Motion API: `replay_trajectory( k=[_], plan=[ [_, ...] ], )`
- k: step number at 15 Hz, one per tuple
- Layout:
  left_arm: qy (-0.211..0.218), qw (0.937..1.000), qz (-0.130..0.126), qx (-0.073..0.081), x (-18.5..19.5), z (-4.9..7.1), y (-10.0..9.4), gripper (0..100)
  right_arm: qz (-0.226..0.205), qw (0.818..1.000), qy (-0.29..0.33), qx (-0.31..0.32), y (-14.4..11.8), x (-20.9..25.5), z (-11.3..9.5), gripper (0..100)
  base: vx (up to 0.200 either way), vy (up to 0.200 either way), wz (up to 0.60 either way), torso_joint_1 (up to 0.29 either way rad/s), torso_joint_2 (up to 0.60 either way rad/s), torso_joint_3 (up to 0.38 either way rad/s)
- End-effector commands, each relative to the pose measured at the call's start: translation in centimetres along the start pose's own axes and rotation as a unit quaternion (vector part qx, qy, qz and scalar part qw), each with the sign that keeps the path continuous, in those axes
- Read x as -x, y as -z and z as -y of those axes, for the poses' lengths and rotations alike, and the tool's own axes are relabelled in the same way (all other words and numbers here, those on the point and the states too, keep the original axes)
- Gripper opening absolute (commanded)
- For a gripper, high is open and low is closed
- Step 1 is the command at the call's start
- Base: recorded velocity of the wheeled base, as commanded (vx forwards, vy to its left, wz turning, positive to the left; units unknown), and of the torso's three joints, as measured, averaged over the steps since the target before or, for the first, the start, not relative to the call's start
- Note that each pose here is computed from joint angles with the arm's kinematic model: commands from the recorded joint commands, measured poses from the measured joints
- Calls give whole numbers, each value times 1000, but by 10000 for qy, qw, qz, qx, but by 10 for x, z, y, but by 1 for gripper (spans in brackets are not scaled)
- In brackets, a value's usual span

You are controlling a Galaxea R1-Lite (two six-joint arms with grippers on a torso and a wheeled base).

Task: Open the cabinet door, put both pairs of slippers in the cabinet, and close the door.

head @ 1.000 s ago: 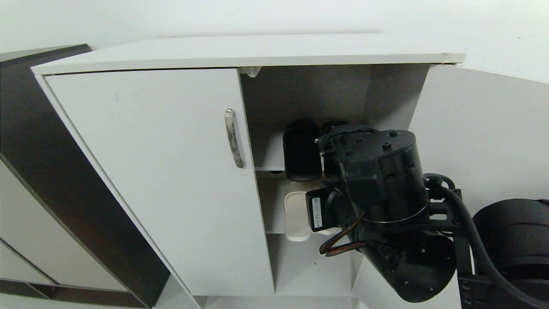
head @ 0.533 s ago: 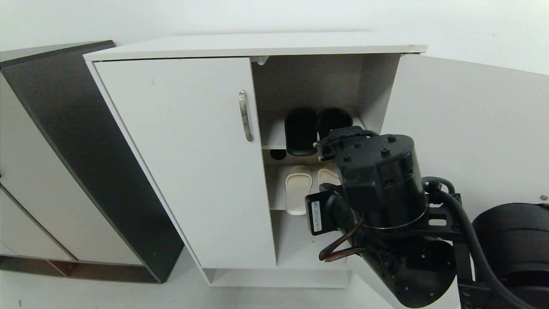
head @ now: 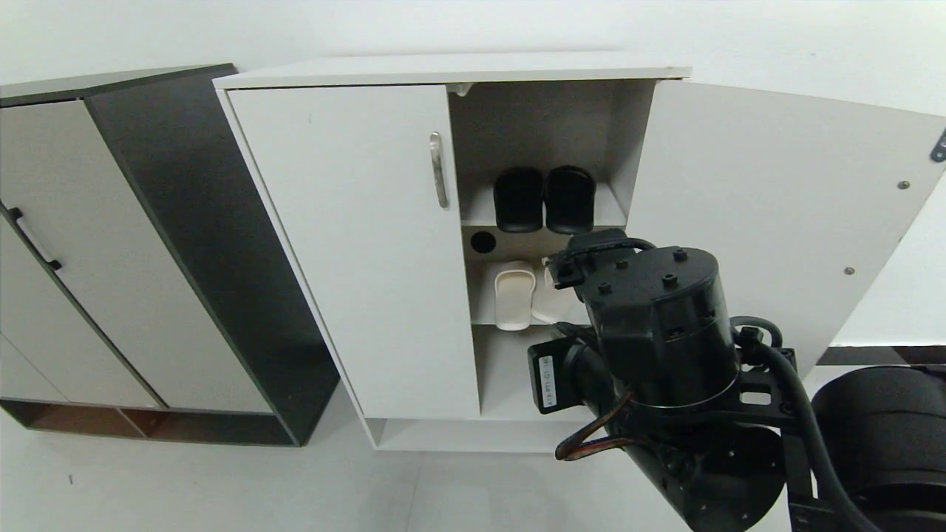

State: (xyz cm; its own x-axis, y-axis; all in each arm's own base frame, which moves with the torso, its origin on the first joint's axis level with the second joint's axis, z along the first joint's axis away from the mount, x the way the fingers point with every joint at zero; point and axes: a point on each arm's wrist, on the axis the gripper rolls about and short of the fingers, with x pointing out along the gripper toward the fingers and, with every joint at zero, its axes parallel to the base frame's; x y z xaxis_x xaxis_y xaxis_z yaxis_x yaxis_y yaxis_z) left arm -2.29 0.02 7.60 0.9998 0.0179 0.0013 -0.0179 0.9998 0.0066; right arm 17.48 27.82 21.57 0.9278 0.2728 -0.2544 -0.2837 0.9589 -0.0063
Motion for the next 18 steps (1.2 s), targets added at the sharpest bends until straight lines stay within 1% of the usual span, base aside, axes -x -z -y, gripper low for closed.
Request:
replay_trajectory(
  k=[1, 3, 5, 18],
  plan=[
    [-3, 10000, -6, 2, 0, 0, 0, 0, -41, 10000, -18, 9, 1, -3, 2, 0, -200, 0, 0, 2, 7, 12],
    [-10, 10000, -6, 2, 0, 0, 0, 0, -62, 10000, 5, -16, 1, -7, 6, 0, -200, 0, 0, 2, 5, 2],
    [-10, 10000, -6, 2, 0, 0, 0, 0, -140, 9999, 66, 56, 7, -10, 10, 0, 0, 0, 0, 0, 0, 0],
    [-10, 10000, -6, 2, 0, 0, 0, 0, -117, 9999, 61, 51, 5, -10, 10, 0, 0, 0, 0, 0, 0, 0]
  ],
)
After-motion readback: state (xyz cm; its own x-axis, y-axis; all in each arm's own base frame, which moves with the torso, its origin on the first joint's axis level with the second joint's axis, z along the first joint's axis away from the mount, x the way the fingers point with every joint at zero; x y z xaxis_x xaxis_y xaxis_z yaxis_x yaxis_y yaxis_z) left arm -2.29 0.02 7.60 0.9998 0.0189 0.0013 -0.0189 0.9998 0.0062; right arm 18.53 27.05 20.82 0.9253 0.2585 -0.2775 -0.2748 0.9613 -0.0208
